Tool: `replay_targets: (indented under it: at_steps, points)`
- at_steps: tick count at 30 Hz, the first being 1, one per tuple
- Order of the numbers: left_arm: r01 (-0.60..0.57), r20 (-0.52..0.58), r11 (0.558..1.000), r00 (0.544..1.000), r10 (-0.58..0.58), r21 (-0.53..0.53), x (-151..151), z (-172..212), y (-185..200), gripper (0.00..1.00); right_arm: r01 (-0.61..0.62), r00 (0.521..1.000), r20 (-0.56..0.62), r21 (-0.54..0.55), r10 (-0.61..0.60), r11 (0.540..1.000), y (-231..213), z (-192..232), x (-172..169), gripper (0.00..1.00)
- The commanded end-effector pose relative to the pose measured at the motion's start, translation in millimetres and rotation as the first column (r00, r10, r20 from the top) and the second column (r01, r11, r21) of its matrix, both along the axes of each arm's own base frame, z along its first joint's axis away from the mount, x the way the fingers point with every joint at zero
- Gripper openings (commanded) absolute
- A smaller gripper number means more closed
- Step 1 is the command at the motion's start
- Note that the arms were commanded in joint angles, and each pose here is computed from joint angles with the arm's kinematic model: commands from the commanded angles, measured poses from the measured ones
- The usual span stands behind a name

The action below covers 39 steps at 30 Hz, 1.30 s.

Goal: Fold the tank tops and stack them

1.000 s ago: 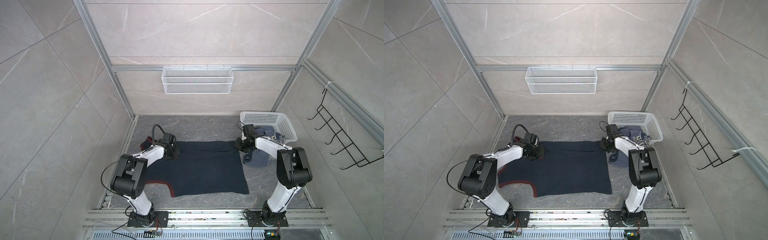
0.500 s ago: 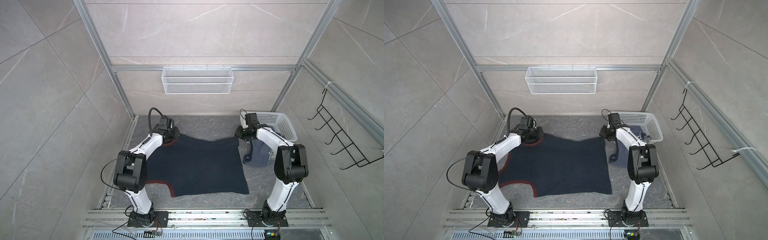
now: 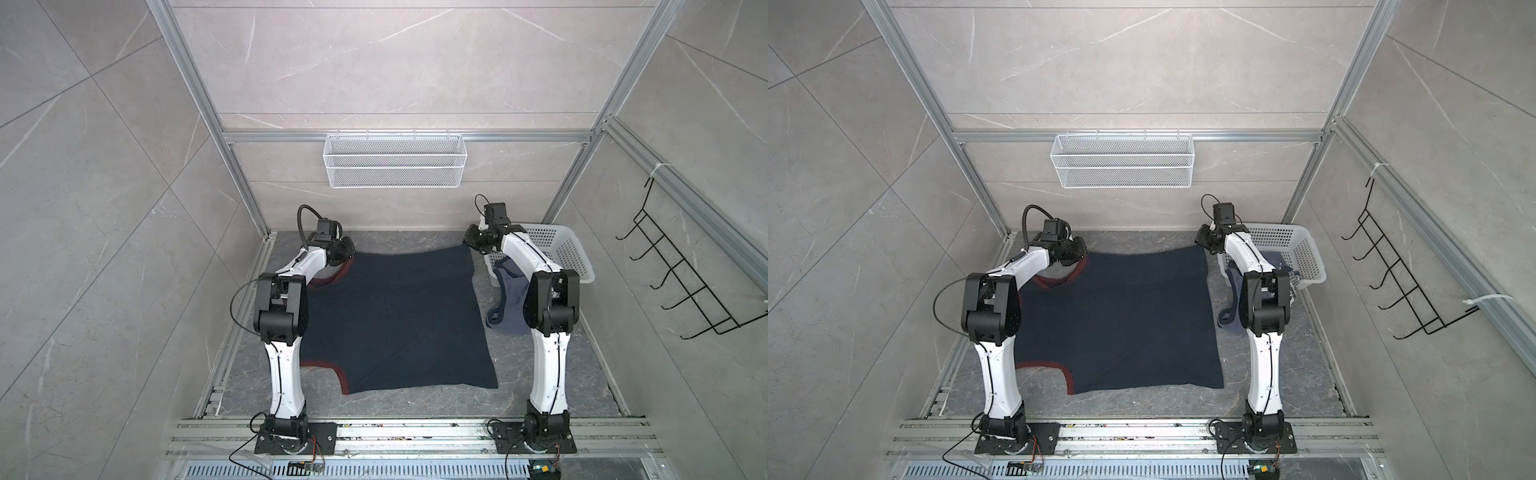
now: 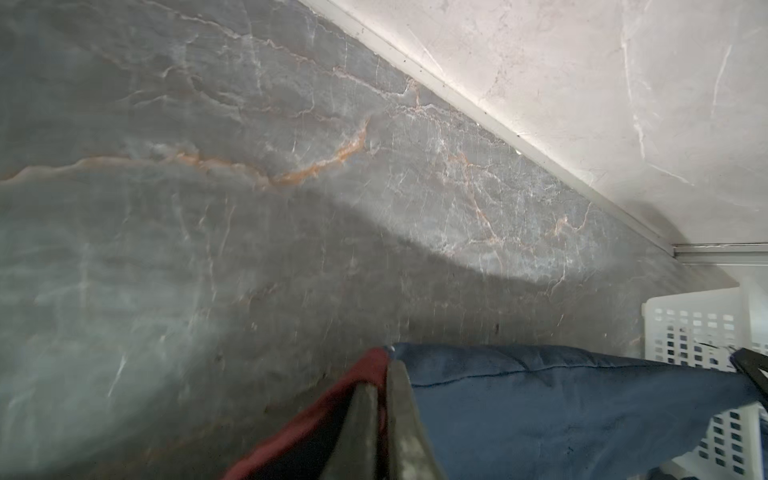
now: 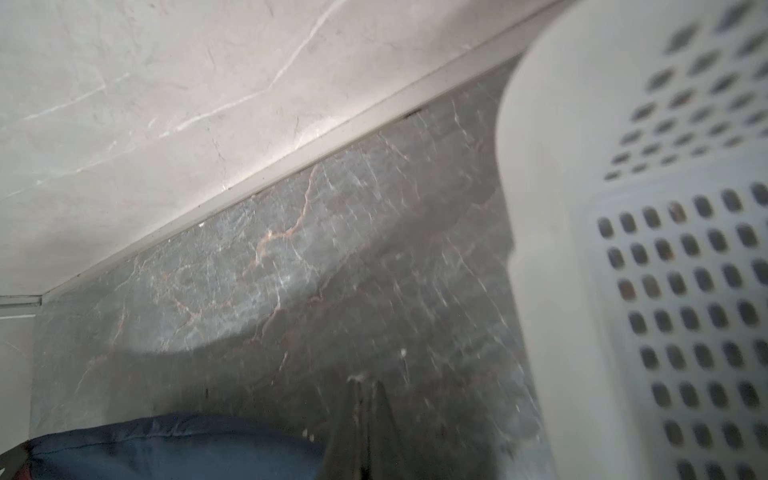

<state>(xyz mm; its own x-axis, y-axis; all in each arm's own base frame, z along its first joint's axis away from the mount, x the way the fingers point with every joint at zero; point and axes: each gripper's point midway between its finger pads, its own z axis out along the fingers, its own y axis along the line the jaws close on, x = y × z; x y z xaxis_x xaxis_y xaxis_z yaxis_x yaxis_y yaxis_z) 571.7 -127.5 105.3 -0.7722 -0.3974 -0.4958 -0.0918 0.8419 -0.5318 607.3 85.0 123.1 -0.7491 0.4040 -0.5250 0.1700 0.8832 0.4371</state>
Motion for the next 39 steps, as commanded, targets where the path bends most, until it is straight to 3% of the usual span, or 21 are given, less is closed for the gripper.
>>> replay_targets:
  at_steps: [1, 10, 15, 16, 22, 29, 39]
  points:
    - [0.032, 0.07, 0.999, 0.997, -0.029, -0.042, 26.2, 20.2, -1.9, 0.05, -0.014, 1.0, -0.005, -0.017, 0.014, 1.0, -1.5, -2.3, 11.4, 0.0]
    - [0.072, 0.018, 0.994, 0.997, -0.071, -0.078, 45.0, -7.9, -9.5, 0.06, -0.01, 1.0, -0.024, -0.043, 0.009, 0.999, -3.8, -18.1, 28.6, 0.0]
    - [0.081, 0.041, 0.993, 0.996, -0.077, -0.085, 39.7, 9.5, -9.8, 0.06, -0.044, 0.999, -0.018, -0.036, 0.044, 0.998, 0.2, -5.8, 21.0, 0.0]
    - [0.086, 0.071, 0.993, 0.994, -0.08, -0.086, 36.5, 27.7, -10.0, 0.06, -0.05, 0.999, -0.016, -0.033, 0.049, 0.998, 0.5, -4.0, 18.4, 0.0]
    - [0.105, 0.129, 0.99, 0.987, -0.093, -0.096, 7.7, 56.8, -9.8, 0.06, -0.08, 0.997, 0.02, -0.011, 0.081, 0.997, 4.7, 2.9, -10.8, 0.0]
    - [0.11, 0.149, 0.986, 0.985, -0.091, -0.123, -36.0, 61.3, -7.7, 0.06, -0.088, 0.995, 0.057, 0.002, 0.087, 0.996, 2.0, 6.3, -60.6, 0.0]
    - [0.068, 0.111, 0.978, 0.993, -0.046, -0.198, -105.5, 21.9, -4.3, 0.06, 0.006, 1.0, 0.021, 0.022, -0.006, 1.0, -14.2, -17.8, -123.9, 0.0]
